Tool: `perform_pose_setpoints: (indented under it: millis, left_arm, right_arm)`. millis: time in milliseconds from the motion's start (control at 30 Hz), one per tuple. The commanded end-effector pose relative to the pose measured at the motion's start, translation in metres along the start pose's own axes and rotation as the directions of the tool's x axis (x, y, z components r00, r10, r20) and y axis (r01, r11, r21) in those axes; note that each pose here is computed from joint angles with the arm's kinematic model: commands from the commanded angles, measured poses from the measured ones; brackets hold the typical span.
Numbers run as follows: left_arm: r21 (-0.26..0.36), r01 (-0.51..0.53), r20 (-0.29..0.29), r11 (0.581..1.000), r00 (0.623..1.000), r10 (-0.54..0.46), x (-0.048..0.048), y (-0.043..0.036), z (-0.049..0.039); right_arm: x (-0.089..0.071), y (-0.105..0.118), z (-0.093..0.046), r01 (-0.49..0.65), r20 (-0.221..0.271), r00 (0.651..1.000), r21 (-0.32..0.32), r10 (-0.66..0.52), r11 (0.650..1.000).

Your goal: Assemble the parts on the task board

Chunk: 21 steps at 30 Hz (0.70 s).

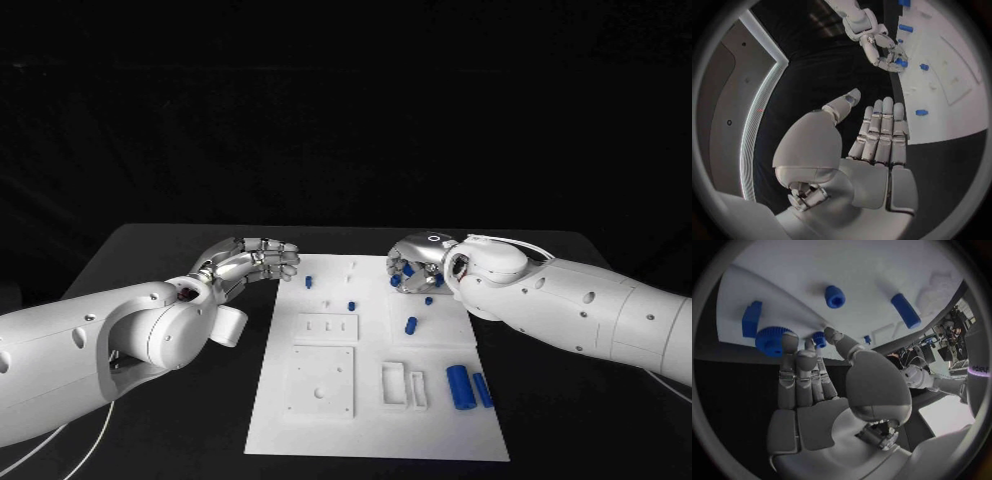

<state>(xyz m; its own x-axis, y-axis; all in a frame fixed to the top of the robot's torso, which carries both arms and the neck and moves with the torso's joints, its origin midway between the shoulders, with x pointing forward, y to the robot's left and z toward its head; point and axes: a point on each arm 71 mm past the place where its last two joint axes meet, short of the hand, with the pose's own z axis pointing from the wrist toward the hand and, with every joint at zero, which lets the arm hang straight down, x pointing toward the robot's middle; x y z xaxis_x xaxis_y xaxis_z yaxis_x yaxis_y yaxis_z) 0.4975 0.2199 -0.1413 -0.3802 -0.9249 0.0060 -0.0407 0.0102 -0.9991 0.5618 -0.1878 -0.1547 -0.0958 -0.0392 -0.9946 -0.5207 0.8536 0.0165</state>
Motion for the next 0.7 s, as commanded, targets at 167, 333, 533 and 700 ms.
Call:
perform_pose_setpoints:
  millis: [167, 333, 533, 700]
  left_arm:
    - [0.011, 0.007, -0.019, 1.0, 1.0, -0.007, 0.0021, -0.0023, 0.0009]
    - [0.01, 0.006, -0.016, 1.0, 1.0, -0.006, 0.0008, -0.0021, 0.0014]
    - [-0.001, 0.004, -0.011, 1.0, 1.0, -0.004, 0.0002, -0.0012, 0.0019]
    - [-0.003, 0.003, -0.006, 1.0, 1.0, -0.003, -0.0011, -0.0009, 0.0022]
  right_arm:
    - [0.0012, 0.0024, 0.0007, 0.014, -0.017, 1.0, -0.005, -0.014, 1.0]
    - [0.0009, 0.0034, 0.0014, 0.017, -0.013, 1.0, -0.001, -0.017, 1.0]
    - [0.0018, 0.0013, 0.0015, 0.018, -0.024, 1.0, 0.016, -0.018, 1.0]
    - [0.0005, 0.0009, 0.0017, 0.025, -0.006, 1.0, 0.021, -0.025, 0.999]
